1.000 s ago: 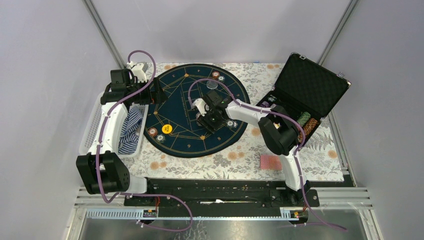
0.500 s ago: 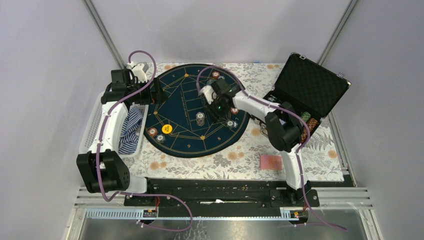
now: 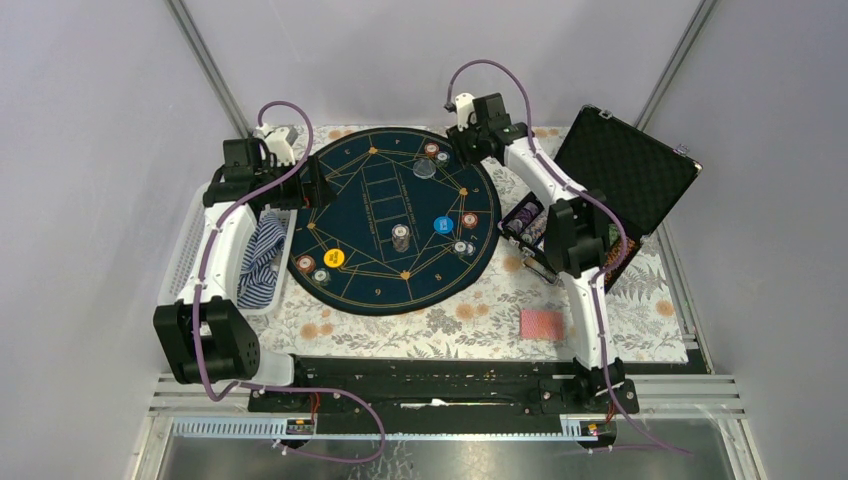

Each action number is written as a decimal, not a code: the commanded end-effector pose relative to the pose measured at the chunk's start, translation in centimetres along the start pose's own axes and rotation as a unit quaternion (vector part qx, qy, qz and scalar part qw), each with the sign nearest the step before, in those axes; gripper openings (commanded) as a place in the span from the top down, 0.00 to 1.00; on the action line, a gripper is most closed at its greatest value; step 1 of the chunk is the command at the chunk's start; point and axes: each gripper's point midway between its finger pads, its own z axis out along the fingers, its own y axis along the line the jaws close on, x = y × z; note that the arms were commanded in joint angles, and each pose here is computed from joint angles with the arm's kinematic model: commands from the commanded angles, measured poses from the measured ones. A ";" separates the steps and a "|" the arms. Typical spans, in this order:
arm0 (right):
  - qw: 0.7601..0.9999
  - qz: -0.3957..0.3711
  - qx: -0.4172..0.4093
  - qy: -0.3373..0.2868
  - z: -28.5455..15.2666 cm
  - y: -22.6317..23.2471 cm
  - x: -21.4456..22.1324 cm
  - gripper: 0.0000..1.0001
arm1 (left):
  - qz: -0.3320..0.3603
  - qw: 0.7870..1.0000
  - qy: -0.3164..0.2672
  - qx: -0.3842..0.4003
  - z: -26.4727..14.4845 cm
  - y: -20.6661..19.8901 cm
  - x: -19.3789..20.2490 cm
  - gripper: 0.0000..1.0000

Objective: Distribute texas hold em gaming equipment

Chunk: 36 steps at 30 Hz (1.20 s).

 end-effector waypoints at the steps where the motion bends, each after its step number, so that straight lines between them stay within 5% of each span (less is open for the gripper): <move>1: 1.000 0.004 0.007 -0.028 2.8 -0.9 -1.2 0.65 | 0.011 1.000 -0.025 0.007 -0.1 -0.2 -2.1 0.01; 21: 0.997 0.008 0.037 -0.065 9.0 -2.6 -0.2 0.64 | 0.010 1.000 -0.014 -0.001 0.6 0.5 -1.6 0.01; 29: 0.997 0.009 0.031 -0.064 9.1 -2.4 -0.2 0.41 | 0.013 1.000 -0.016 -0.007 0.5 0.7 -1.6 0.01; 33: 0.998 0.007 0.027 -0.064 6.8 -2.0 -1.2 0.22 | 0.011 1.000 -0.016 -0.007 0.4 0.6 -1.5 0.01; 36: 0.997 0.003 0.024 -0.071 4.0 -1.7 -2.7 0.19 | 0.010 1.000 -0.016 -0.004 0.2 0.4 -1.5 0.01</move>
